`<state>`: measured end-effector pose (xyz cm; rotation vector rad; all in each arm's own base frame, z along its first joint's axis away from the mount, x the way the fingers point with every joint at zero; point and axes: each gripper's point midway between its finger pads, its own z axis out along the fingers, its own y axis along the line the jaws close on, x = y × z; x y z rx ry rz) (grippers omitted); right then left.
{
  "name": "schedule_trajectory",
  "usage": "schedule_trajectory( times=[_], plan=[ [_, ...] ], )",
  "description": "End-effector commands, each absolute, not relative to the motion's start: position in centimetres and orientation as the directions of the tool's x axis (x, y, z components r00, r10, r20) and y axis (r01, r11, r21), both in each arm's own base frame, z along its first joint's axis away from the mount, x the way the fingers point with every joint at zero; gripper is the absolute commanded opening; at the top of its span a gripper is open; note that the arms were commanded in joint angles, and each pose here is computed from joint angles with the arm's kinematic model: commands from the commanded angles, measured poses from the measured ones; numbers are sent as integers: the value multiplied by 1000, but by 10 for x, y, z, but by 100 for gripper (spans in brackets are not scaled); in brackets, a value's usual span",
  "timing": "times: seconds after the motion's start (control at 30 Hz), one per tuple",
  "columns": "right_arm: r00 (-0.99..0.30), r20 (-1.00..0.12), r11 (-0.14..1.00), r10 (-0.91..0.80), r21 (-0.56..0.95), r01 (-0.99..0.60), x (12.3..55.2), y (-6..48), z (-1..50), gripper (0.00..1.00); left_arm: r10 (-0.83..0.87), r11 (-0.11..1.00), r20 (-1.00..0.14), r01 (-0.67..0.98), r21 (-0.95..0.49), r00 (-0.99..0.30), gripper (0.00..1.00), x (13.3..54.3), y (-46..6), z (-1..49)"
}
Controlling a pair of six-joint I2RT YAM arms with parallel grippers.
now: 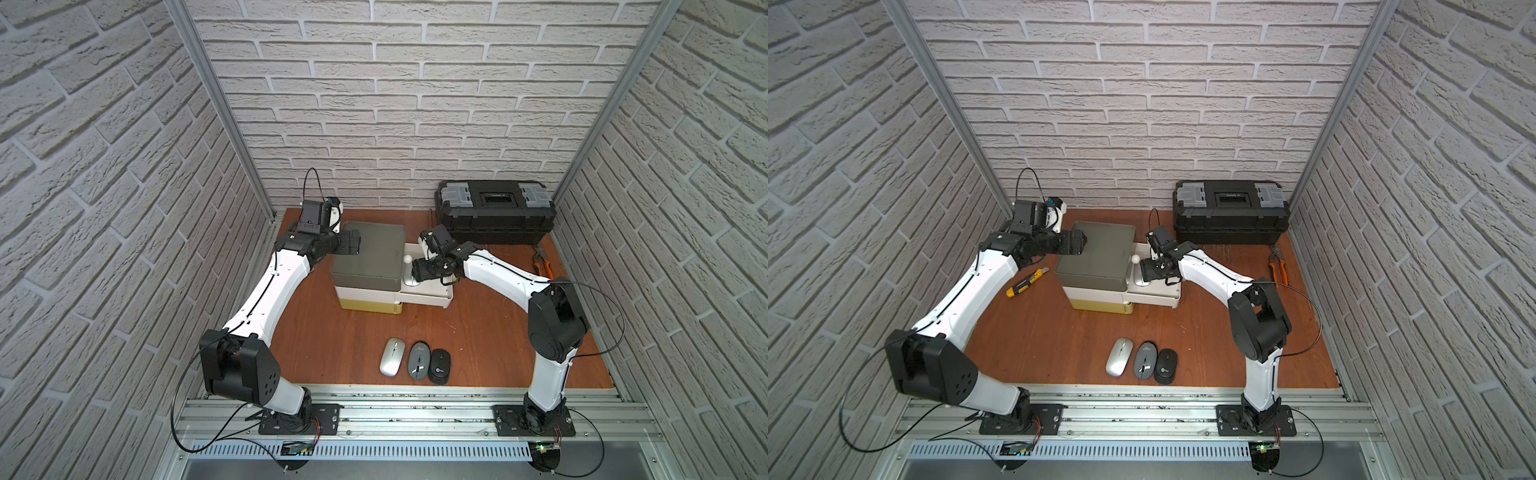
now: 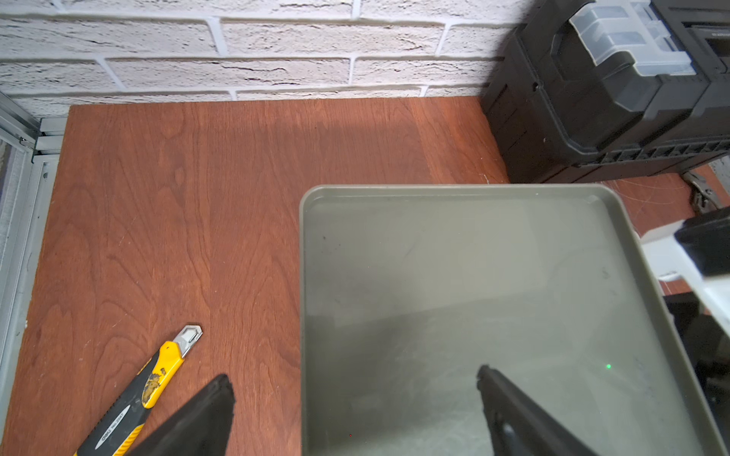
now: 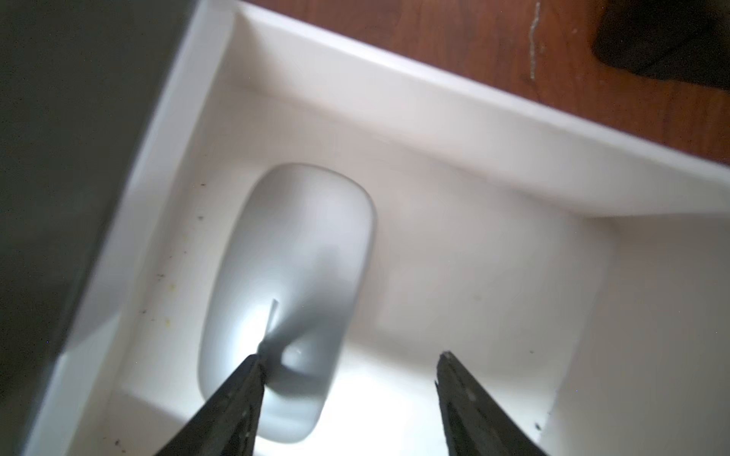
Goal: Take the mice out of the drawer
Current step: Pick up the mouse from the drawer.
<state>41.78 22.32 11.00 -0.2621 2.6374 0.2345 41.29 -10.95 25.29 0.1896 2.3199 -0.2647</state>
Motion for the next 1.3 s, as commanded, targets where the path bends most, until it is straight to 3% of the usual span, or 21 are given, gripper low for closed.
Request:
schedule_trajectory(
  times=[0.0,0.23,0.6,1.07,1.27],
  plan=[
    [-932,-322,986,-168,-64,-156,390,165,76,70,58,965,-729,225,-133,-682,98,417,-110,250],
    [-918,-358,985,-170,-95,-145,392,154,94,70,72,966,-722,228,-120,-688,98,418,-109,248],
    [-847,-520,977,-109,100,-188,404,187,150,70,74,965,-717,231,-123,-693,98,415,-110,246],
    [-879,-473,904,-66,344,-253,405,237,138,70,81,963,-713,240,-124,-697,98,415,-112,244],
    [-902,-404,931,-152,248,-268,396,236,120,70,79,963,-718,240,-125,-692,98,415,-112,245]
  ],
)
